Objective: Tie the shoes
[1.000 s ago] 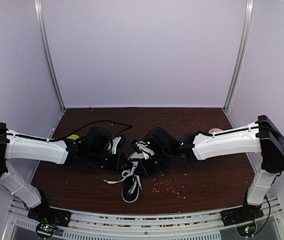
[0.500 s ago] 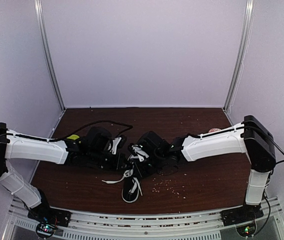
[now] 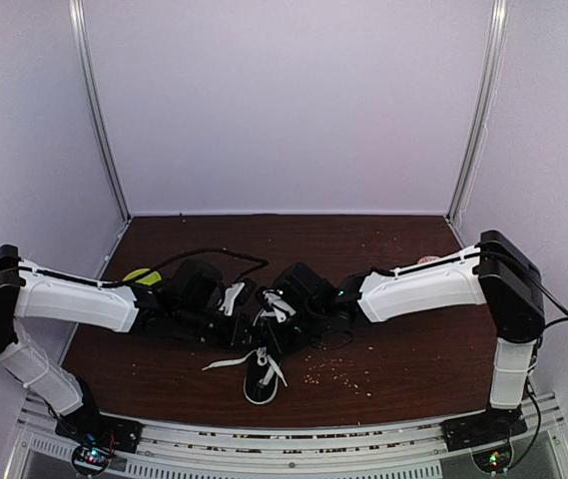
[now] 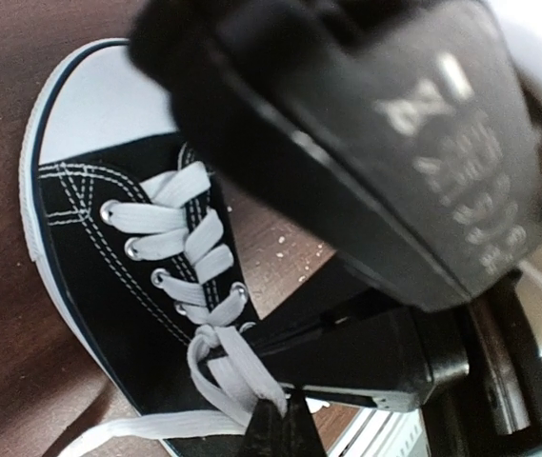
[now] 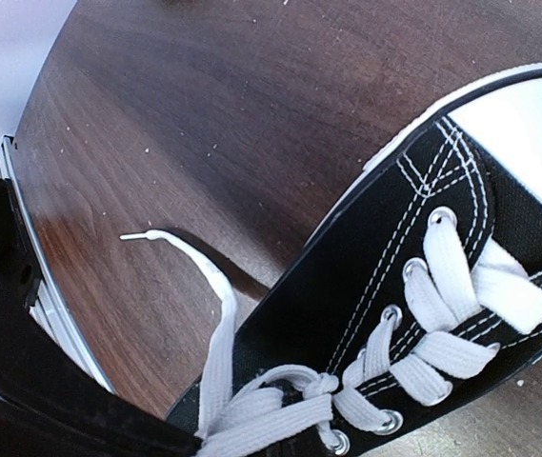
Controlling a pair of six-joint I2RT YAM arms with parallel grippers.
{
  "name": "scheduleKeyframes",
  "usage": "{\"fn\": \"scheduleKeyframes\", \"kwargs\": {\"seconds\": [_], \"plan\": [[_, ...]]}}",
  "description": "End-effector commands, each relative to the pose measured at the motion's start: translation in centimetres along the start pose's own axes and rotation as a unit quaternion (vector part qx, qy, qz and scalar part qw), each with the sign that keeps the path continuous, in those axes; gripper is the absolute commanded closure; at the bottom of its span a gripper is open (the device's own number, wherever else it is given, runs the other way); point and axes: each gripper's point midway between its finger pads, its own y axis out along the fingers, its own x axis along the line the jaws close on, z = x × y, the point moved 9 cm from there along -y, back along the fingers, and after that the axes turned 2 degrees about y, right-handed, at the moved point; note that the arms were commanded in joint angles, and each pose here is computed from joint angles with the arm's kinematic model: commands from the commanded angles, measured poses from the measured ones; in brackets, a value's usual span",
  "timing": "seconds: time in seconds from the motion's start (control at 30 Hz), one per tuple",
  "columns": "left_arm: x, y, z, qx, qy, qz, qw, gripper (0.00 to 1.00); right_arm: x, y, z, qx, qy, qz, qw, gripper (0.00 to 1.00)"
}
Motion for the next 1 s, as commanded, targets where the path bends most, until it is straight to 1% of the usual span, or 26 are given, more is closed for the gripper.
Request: {"fn": "scheduleKeyframes", "kwargs": {"seconds": [0.0,0.1,0.27,0.3,0.5,0.63,0.73,0.87,0.97], "plan": [[-0.9,0.2,-0.4,-0.012,0.029,0.040,0.999,0.97,-0.8,0.6,-0.2,-0.007,0.010,0.016,1.000,1.00],[-0.8,-0.3,-0.6,-0.022,0.031,0.018,0.999,0.91,-0.8,0.5,-0.2,-0.008,0.010,0.015,1.000,1.00],[-0.3,-1.9,-1.3,-0.055,0.021,-0.030,0.998,0.75,-0.9,0.5,0.0,-0.007,0.010,0.014,1.000,1.00],[-0.2,-2.0,-1.5,-0.061,0.016,-0.034,0.997,0.73,-0.9,0.5,0.0,-0.007,0.010,0.014,1.000,1.00],[1.1,-1.9,-1.8,-0.071,-0.019,-0.067,0.995,0.71,-1.0,0.4,0.2,-0.007,0.010,0.013,1.000,1.00],[1.8,-1.1,-1.9,-0.052,-0.034,-0.087,0.994,0.72,-1.0,0.3,0.2,-0.007,0.011,0.012,1.000,1.00],[2.1,-0.9,-2.0,-0.053,-0.041,-0.100,0.993,0.74,-1.0,0.2,0.2,-0.009,0.011,0.012,1.000,1.00],[2.7,-0.6,-2.2,-0.052,-0.048,-0.110,0.991,0.74,-1.0,0.2,0.3,-0.008,0.011,0.012,1.000,1.00],[2.8,0.0,-2.1,-0.041,-0.048,-0.100,0.993,0.74,-1.1,0.2,0.3,-0.008,0.011,0.012,1.000,1.00]]}}
